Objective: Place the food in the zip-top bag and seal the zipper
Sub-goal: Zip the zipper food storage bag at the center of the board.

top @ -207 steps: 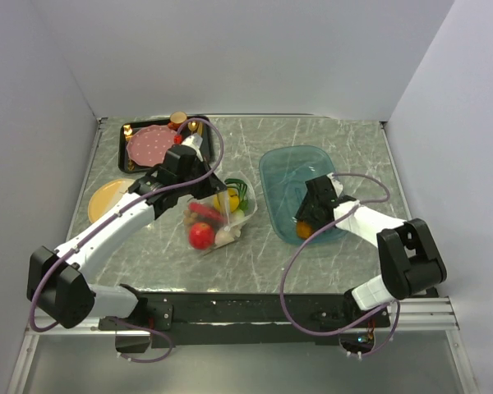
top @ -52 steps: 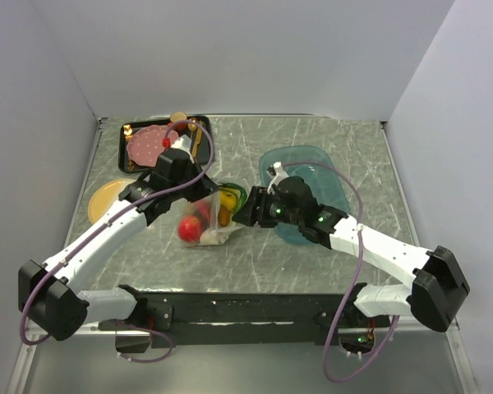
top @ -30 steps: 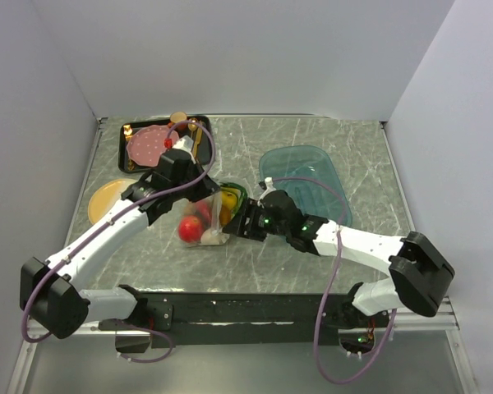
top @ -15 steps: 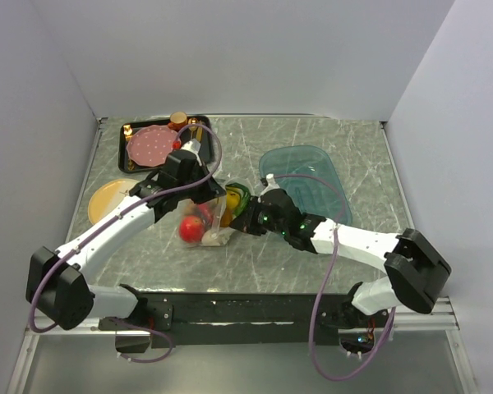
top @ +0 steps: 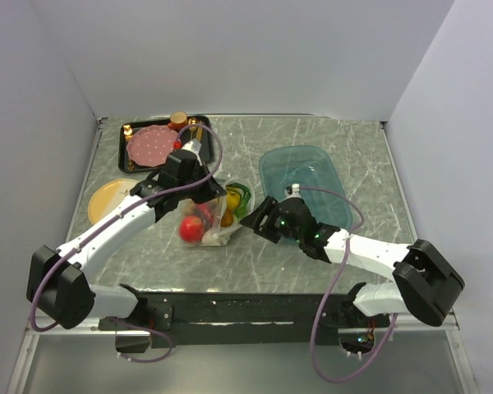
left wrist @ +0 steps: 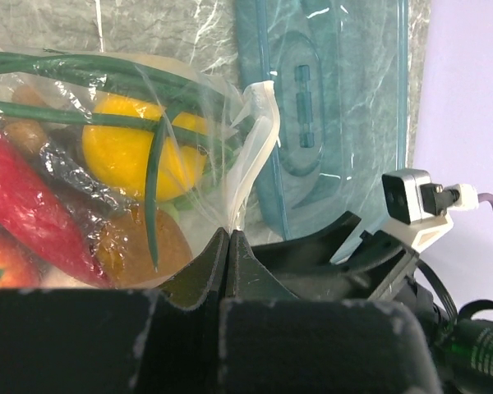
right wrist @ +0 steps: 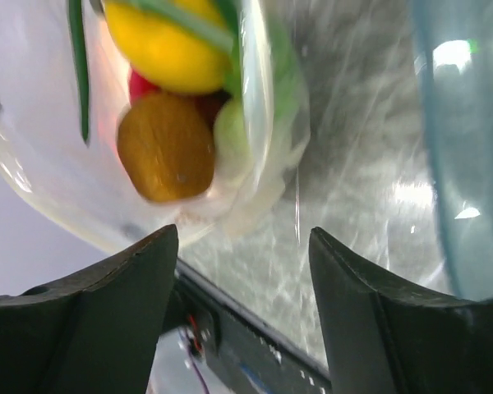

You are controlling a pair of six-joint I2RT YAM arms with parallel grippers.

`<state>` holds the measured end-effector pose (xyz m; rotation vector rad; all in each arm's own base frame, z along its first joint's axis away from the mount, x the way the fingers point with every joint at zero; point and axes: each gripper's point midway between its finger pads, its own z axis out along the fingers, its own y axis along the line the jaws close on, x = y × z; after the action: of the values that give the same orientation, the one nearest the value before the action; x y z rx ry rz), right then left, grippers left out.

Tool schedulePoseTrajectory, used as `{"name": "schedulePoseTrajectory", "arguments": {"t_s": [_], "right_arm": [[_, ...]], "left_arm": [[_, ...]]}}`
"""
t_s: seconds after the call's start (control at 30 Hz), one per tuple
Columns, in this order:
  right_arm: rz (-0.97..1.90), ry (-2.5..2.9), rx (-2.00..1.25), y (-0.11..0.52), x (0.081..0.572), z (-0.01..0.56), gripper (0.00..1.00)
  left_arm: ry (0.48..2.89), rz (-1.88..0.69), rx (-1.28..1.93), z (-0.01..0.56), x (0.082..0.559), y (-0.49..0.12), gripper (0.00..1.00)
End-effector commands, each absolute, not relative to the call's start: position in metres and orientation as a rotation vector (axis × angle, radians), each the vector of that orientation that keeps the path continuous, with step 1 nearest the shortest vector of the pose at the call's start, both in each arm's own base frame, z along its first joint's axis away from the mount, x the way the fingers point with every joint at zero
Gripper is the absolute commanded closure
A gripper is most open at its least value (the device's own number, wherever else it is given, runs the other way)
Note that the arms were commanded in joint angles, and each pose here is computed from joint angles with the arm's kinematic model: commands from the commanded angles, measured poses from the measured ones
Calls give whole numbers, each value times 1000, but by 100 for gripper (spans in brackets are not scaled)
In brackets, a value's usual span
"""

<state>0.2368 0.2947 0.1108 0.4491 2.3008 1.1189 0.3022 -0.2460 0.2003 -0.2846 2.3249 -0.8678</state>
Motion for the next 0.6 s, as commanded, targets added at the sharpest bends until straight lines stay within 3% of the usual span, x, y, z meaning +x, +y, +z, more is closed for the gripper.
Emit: {"name": "schedulePoseTrajectory", "arguments": {"t_s": [0.0, 0.07, 0.2, 0.37, 0.4, 0.57], "right_arm": [[1195, 2179, 499, 294, 255, 127, 33], [1217, 2164, 510, 292, 264, 127, 38], [1204, 2163, 494, 291, 272, 127, 65], [1168, 2187, 453, 291, 281, 125, 73], [1169, 2191, 457, 290, 282, 122, 79], [1139, 2200, 456, 287, 284, 120, 82]], "left_arm": [[2281, -901, -247, 214, 309, -254, 99], [2283, -911, -241, 214, 308, -255, 99], [2296, -923, -237, 211, 307, -258, 99], [2302, -916, -234, 210, 307, -260, 99], [2309, -912, -232, 208, 307, -261, 99], [2314, -904, -223, 209, 307, -263, 99]]}}
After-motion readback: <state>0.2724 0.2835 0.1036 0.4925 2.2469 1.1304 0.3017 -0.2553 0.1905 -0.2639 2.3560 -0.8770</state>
